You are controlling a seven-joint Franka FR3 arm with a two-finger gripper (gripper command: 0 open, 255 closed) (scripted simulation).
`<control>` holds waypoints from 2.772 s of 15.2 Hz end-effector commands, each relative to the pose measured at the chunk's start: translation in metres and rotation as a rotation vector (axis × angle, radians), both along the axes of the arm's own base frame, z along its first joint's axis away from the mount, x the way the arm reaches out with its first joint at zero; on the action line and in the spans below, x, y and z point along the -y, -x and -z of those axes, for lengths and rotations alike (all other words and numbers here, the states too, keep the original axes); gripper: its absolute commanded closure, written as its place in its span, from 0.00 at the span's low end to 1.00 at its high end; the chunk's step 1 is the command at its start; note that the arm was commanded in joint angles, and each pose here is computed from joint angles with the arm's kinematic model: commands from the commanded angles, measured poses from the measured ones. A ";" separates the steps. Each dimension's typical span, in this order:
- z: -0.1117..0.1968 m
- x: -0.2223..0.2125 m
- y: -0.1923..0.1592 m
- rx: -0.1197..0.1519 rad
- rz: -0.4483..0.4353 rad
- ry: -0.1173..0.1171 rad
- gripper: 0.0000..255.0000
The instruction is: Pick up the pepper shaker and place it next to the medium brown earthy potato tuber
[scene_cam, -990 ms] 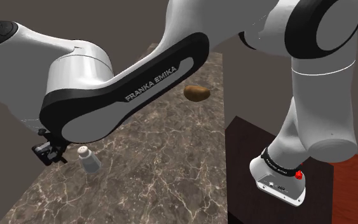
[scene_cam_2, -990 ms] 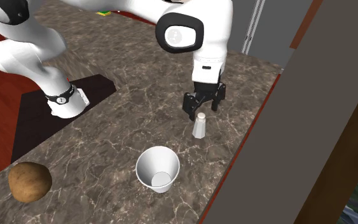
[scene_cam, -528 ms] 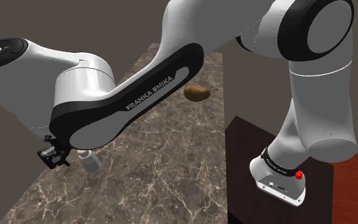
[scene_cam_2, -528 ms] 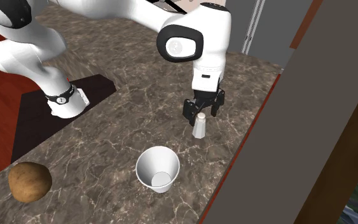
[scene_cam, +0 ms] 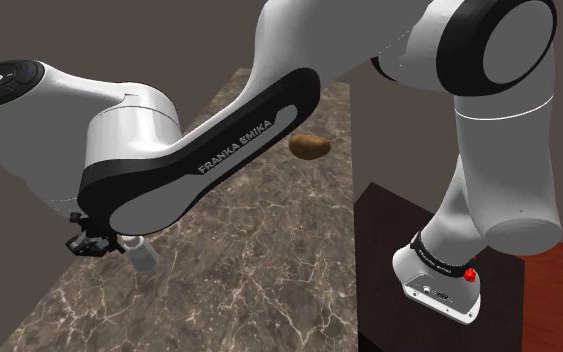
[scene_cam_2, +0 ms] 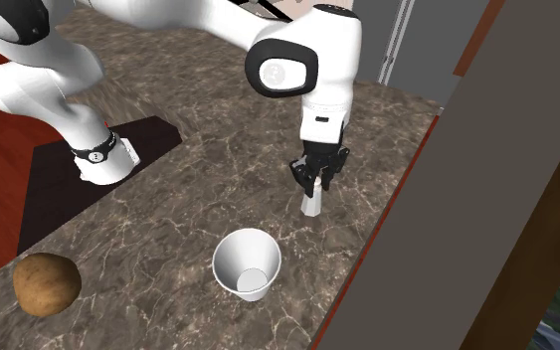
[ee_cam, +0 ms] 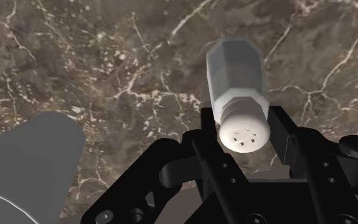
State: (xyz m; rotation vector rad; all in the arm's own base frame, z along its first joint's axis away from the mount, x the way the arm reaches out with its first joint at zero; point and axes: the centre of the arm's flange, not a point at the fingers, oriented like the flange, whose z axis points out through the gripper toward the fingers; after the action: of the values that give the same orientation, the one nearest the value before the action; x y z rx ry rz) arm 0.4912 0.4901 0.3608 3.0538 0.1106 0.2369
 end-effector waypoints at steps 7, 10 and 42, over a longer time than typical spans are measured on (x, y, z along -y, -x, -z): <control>-0.005 0.000 0.000 0.000 0.000 0.000 1.00; -0.021 0.000 0.000 0.000 0.000 0.000 1.00; -0.180 0.013 -0.002 0.000 0.000 0.000 1.00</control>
State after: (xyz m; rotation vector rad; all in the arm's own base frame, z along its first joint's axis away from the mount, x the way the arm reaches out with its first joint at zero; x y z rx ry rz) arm 0.4920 0.4838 0.5393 3.0535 0.1114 0.2364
